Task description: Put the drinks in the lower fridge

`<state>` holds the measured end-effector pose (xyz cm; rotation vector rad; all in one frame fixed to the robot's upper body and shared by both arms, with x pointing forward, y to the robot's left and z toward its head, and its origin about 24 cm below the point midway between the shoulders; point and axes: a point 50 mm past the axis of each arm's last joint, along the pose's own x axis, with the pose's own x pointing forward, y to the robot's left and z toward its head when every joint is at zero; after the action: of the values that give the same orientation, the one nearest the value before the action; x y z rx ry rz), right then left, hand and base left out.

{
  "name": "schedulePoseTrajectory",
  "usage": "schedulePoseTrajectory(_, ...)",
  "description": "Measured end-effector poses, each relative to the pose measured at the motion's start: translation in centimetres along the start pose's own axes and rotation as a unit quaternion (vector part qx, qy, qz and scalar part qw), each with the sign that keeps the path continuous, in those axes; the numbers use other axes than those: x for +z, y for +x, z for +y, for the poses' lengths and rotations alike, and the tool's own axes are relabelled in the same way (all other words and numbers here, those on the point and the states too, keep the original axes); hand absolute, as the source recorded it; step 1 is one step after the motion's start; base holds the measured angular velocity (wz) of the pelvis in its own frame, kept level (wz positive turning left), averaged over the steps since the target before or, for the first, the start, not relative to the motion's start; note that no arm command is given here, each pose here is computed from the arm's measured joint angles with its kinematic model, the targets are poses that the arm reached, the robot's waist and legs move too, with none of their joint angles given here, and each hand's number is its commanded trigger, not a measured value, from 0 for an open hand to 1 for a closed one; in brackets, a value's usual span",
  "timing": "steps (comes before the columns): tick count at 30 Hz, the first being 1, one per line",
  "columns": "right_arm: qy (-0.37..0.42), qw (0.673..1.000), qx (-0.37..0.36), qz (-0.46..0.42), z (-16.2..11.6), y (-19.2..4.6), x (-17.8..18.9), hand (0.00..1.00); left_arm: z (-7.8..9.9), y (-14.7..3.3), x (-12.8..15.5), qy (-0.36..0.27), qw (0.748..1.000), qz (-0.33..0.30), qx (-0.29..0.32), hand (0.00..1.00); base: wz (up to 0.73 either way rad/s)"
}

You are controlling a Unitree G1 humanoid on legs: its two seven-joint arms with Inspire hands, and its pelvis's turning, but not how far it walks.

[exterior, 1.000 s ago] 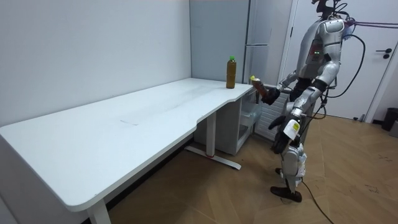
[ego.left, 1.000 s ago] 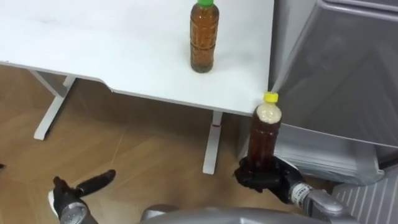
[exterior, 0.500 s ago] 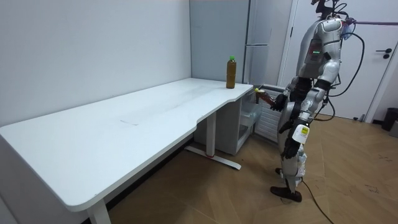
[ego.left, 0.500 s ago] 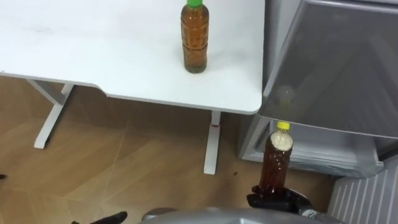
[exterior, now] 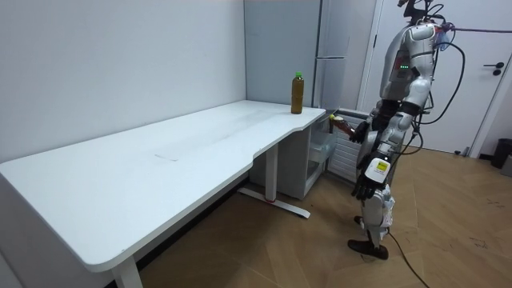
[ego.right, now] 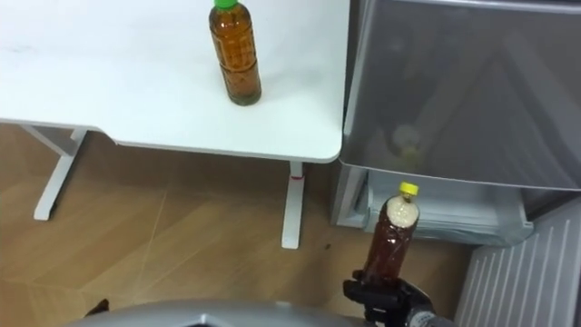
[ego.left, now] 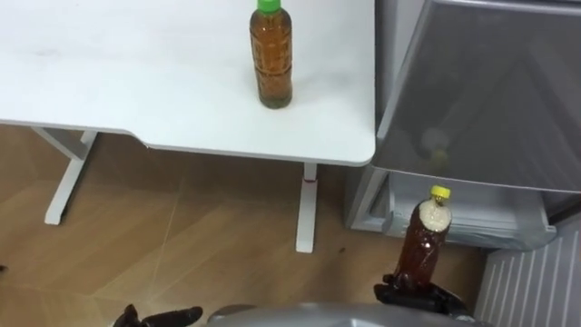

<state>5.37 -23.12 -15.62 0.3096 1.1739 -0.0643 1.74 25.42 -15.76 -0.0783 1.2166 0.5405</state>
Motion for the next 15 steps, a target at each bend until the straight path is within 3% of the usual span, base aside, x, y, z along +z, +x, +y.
schedulePoseTrajectory(9,0.129,0.991,-0.004,-0.026,0.1,0.1,-0.2,1.00,-1.6,0.0,0.0,0.043,0.998,0.000,-0.051,0.00,0.00)
schedulePoseTrajectory(15,0.293,0.949,0.019,-0.111,0.9,0.4,2.2,1.00,-2.2,-0.1,-0.2,0.047,0.997,0.000,-0.067,0.00,0.00)
